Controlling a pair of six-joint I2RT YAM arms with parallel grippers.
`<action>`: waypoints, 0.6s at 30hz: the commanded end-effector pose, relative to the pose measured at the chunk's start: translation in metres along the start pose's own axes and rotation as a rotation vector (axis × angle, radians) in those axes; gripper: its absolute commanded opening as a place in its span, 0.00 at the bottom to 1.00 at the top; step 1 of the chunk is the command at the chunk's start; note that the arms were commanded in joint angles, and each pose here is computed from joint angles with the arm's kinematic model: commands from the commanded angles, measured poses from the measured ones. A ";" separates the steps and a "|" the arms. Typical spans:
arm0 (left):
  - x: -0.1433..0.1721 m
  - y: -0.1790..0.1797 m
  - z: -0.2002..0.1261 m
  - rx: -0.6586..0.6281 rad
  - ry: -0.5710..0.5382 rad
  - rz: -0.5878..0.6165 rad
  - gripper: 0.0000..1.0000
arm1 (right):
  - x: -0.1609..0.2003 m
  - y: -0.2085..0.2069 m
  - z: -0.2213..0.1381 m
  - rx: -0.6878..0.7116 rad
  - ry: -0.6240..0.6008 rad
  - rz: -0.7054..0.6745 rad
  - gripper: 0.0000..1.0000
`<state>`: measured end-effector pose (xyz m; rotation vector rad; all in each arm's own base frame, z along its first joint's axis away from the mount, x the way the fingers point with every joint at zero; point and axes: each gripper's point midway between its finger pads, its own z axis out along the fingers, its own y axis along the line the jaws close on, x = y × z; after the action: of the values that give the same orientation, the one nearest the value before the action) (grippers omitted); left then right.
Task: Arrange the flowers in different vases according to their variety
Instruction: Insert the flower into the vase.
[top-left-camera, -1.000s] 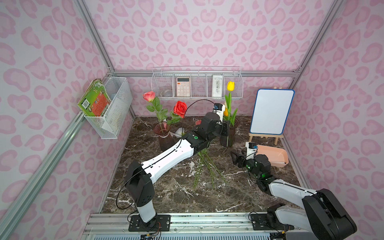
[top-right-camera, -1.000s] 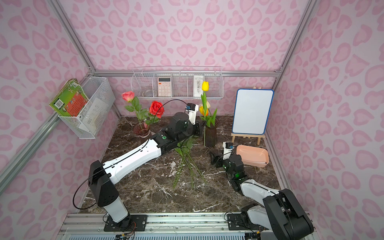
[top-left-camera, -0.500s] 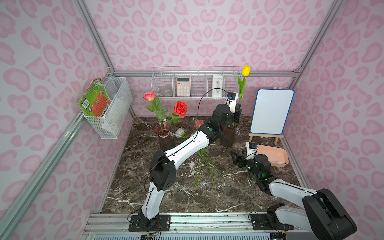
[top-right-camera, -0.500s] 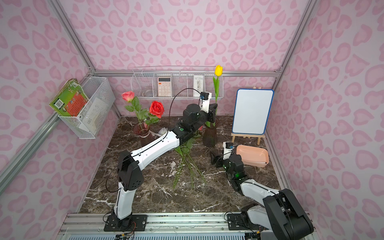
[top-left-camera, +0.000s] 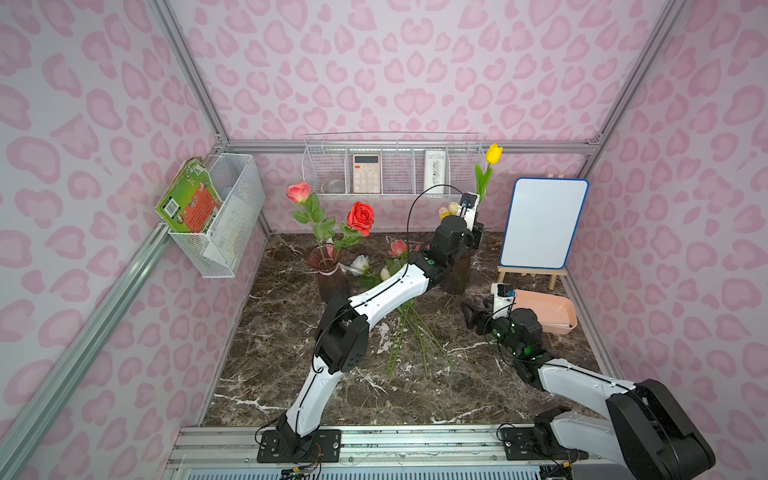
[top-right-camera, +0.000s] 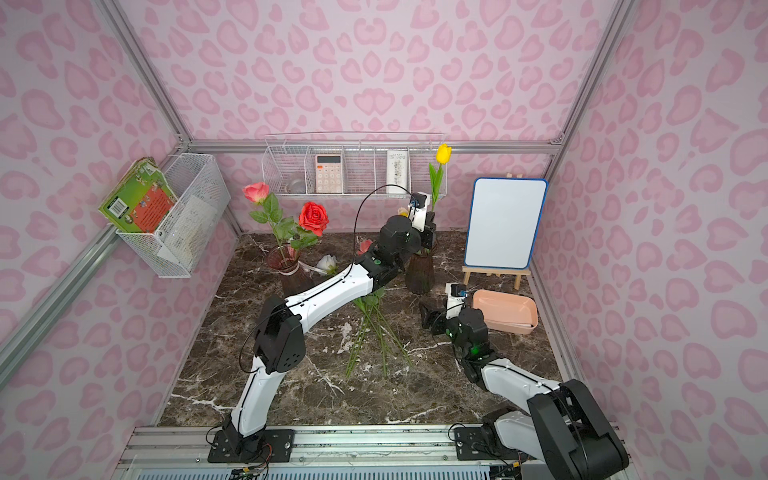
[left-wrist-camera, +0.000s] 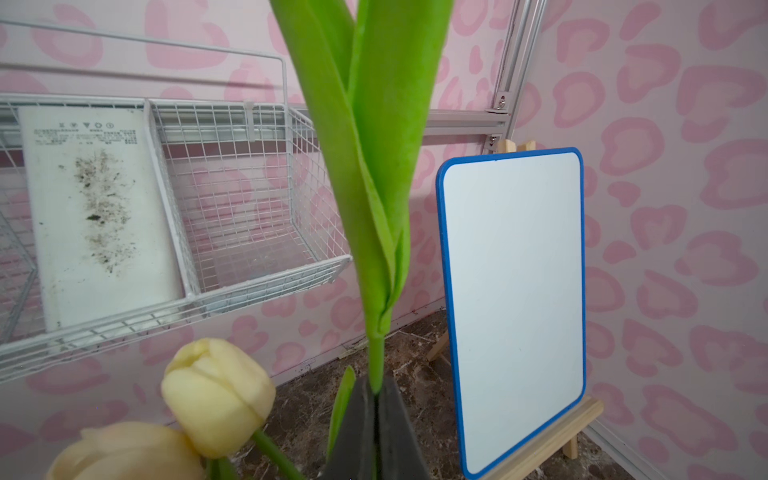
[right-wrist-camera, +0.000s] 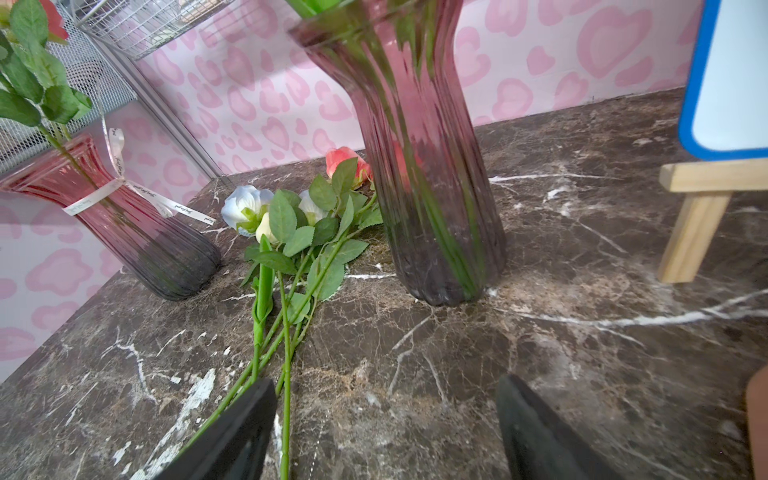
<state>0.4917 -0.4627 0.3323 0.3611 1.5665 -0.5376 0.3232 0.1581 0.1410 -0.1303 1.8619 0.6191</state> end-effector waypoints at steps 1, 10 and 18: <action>-0.010 0.001 -0.009 -0.005 -0.047 -0.105 0.29 | -0.005 0.002 0.000 -0.005 -0.012 -0.008 0.85; -0.078 0.002 -0.078 0.043 -0.066 -0.205 0.62 | -0.006 -0.001 -0.001 0.016 -0.012 -0.023 0.85; -0.060 0.018 -0.142 0.061 0.049 -0.107 0.81 | -0.002 0.005 0.003 -0.016 0.014 -0.021 0.85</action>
<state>0.3976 -0.3748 0.4102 0.2775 1.5710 -0.7038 0.3246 0.1583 0.1422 -0.1366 1.8692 0.6058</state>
